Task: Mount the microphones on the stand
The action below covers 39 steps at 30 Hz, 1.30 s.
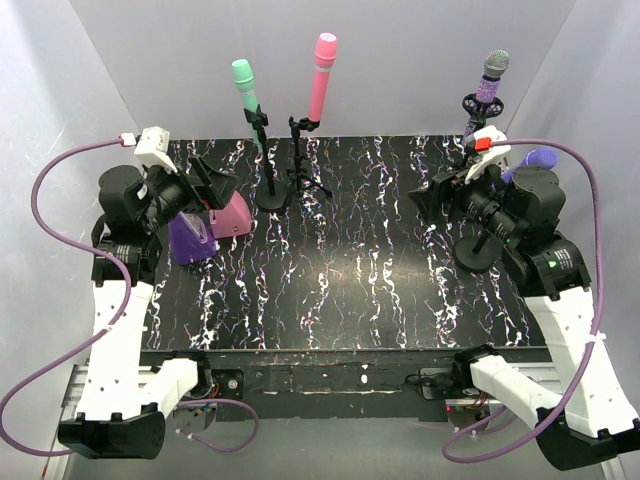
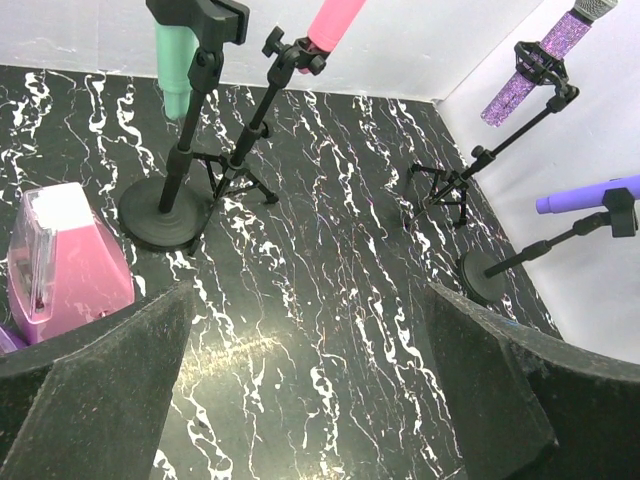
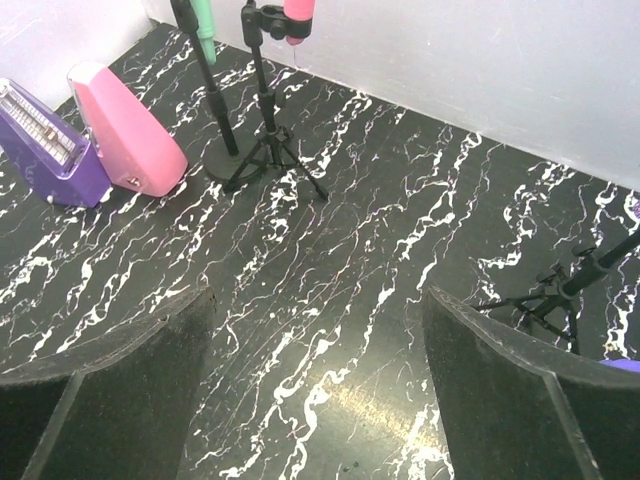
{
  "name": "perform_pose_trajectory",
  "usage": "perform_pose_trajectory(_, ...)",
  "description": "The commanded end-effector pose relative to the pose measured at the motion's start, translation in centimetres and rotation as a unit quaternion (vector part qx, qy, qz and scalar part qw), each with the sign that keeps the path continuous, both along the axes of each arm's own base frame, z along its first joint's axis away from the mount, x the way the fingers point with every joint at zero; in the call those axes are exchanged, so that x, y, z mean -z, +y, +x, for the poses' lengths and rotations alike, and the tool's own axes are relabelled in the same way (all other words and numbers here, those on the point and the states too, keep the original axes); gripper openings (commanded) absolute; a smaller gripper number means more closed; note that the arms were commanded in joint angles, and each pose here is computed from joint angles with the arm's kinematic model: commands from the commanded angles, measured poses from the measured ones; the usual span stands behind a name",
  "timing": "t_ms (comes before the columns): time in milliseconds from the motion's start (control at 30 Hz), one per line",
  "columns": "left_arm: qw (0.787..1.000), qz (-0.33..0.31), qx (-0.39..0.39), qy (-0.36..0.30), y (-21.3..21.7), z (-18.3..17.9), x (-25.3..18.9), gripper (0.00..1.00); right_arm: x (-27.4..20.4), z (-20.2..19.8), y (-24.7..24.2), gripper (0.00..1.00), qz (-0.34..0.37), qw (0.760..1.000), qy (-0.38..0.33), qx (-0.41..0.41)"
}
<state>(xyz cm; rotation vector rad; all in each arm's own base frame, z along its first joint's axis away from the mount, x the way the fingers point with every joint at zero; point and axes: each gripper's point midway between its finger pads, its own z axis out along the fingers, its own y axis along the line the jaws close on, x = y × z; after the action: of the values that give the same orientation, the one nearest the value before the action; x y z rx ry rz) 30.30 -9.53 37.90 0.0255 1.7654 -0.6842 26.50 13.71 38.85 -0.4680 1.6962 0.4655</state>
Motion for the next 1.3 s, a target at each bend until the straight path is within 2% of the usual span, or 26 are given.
perform_pose_trajectory(0, 1.000, 0.004, 0.012, 0.002, -0.3, -0.6, 0.5, 0.98, -0.6, -0.3, 0.5, 0.90, 0.021, 1.000, -0.007, -0.019)
perform_pose_trajectory(1267, 1.000, 0.008, 0.016, -0.006, -0.3, -2.2, 0.7, 0.98, 0.1, -0.7, 0.6, 0.91, 0.049, 0.998, 0.014, -0.035)
